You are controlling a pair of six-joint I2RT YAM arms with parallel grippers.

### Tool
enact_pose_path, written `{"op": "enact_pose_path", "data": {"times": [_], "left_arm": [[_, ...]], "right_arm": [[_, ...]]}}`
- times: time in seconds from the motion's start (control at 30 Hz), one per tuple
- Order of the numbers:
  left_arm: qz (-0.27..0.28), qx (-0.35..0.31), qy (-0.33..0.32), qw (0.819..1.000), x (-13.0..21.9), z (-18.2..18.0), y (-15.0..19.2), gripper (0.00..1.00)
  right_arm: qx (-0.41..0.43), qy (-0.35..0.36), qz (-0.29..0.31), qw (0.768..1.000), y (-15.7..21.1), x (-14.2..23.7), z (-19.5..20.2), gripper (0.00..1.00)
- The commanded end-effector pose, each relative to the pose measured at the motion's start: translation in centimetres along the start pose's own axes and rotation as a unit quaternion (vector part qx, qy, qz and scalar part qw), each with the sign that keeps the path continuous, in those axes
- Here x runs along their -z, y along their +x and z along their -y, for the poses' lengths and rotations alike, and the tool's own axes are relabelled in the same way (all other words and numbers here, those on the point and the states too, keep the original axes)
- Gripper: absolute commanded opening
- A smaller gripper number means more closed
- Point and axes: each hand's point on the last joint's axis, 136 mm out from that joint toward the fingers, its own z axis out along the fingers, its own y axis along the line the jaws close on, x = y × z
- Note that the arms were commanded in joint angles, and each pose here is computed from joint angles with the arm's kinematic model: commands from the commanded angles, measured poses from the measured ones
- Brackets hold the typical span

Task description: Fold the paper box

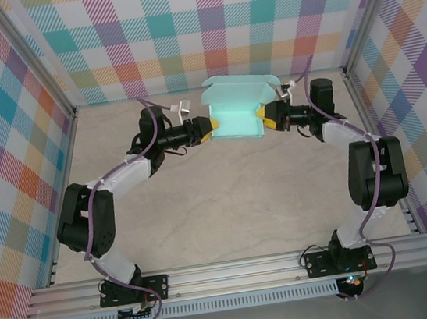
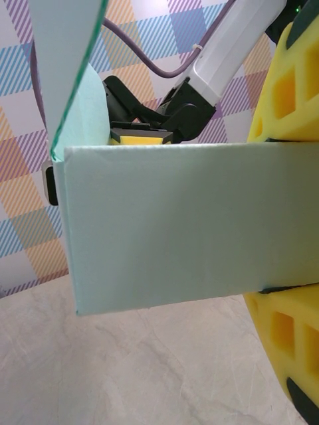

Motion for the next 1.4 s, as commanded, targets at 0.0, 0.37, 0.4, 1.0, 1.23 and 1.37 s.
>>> {"op": "enact_pose_path", "data": {"times": [0.0,0.37,0.4,1.0,1.23,1.37], "left_arm": [[-0.009,0.000,0.010,1.000,-0.5,0.2,0.1,0.23],[-0.014,-0.004,0.012,1.000,-1.0,0.6,0.1,0.22],[-0.015,-0.004,0.013,1.000,-1.0,0.6,0.2,0.22],[-0.033,-0.012,-0.005,0.999,-1.7,-0.2,1.2,0.22],[-0.052,-0.002,-0.021,0.998,-2.0,-1.9,2.2,0.22],[-0.048,0.012,-0.031,0.998,-2.0,-2.9,2.0,0.22]], "right_arm": [[0.024,-0.011,-0.020,0.999,0.2,-0.7,-0.8,0.48],[0.015,0.030,-0.033,0.999,1.3,-2.0,1.3,0.38],[0.014,0.037,-0.034,0.999,1.4,-2.0,1.5,0.37],[0.011,0.079,-0.045,0.996,2.3,-3.5,2.6,0.36],[0.004,0.072,-0.048,0.996,1.9,-3.7,2.6,0.40],[0.004,0.045,-0.038,0.998,1.5,-3.4,1.8,0.58]]}}
